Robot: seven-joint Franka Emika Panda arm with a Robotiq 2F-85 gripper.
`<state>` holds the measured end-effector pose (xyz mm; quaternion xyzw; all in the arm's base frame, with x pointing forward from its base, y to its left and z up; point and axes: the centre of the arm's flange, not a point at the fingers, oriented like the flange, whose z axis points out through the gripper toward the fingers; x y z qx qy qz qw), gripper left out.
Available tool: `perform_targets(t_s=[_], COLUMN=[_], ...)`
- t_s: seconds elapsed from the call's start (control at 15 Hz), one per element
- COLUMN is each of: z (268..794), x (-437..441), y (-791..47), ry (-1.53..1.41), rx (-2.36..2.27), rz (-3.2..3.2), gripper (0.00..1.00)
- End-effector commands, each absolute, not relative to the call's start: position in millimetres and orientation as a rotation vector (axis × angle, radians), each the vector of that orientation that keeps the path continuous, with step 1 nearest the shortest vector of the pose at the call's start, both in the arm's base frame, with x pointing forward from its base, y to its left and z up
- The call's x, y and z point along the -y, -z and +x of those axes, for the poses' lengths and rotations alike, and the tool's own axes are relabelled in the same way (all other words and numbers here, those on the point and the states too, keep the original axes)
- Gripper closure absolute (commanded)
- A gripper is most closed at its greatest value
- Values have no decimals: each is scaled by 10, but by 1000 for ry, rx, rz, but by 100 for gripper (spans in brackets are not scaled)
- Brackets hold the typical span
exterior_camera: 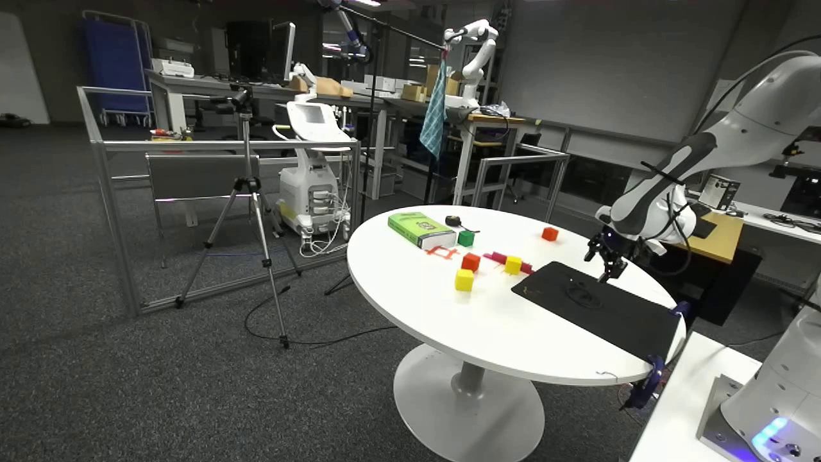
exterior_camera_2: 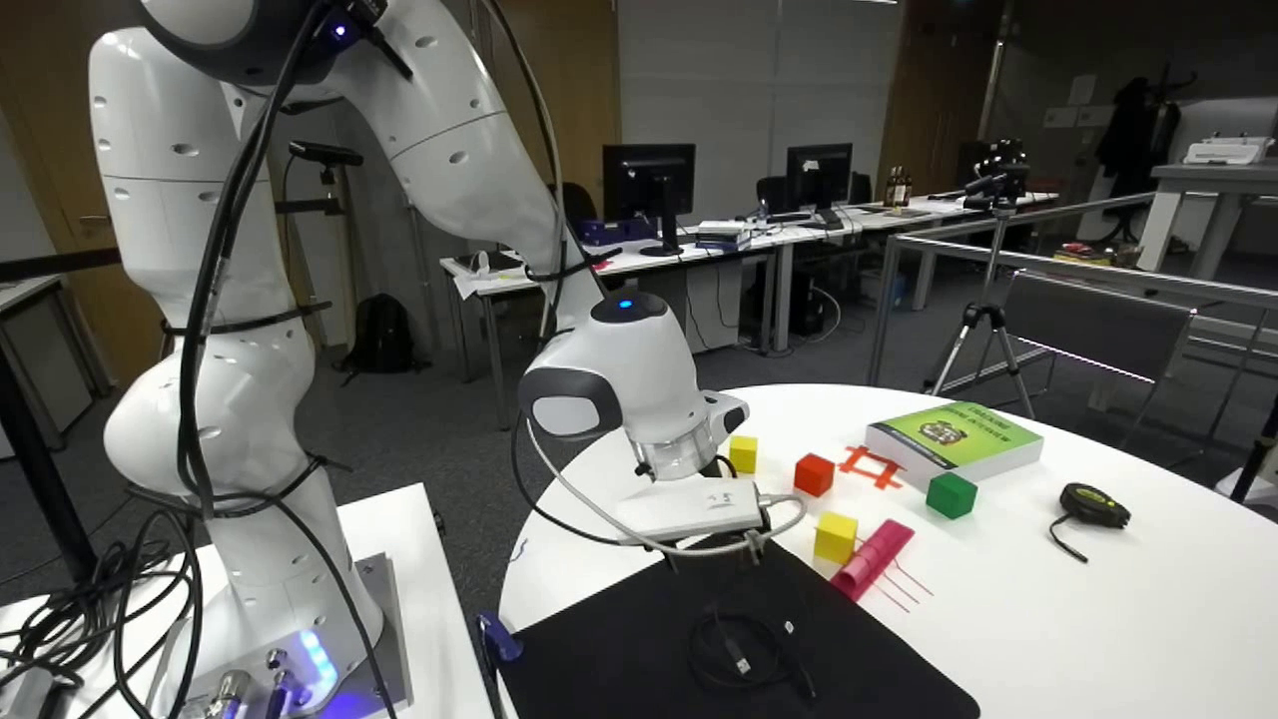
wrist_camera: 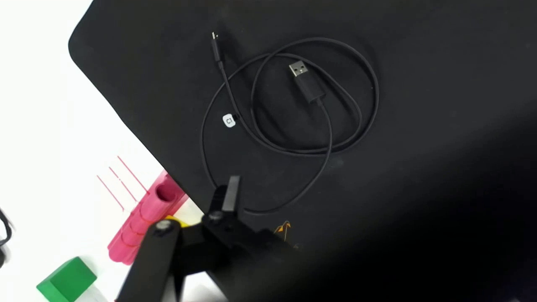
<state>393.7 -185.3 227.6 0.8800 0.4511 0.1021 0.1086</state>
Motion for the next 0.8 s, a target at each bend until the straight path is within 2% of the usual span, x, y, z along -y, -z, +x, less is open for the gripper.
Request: perform_targets(t_s=[0.0, 0.73], z=[3925, 4184], x=[2093, 2151], y=[-1990, -1573], ry=[-294, -205], rx=[-1248, -1229], rz=[2637, 2686], gripper=[0, 0])
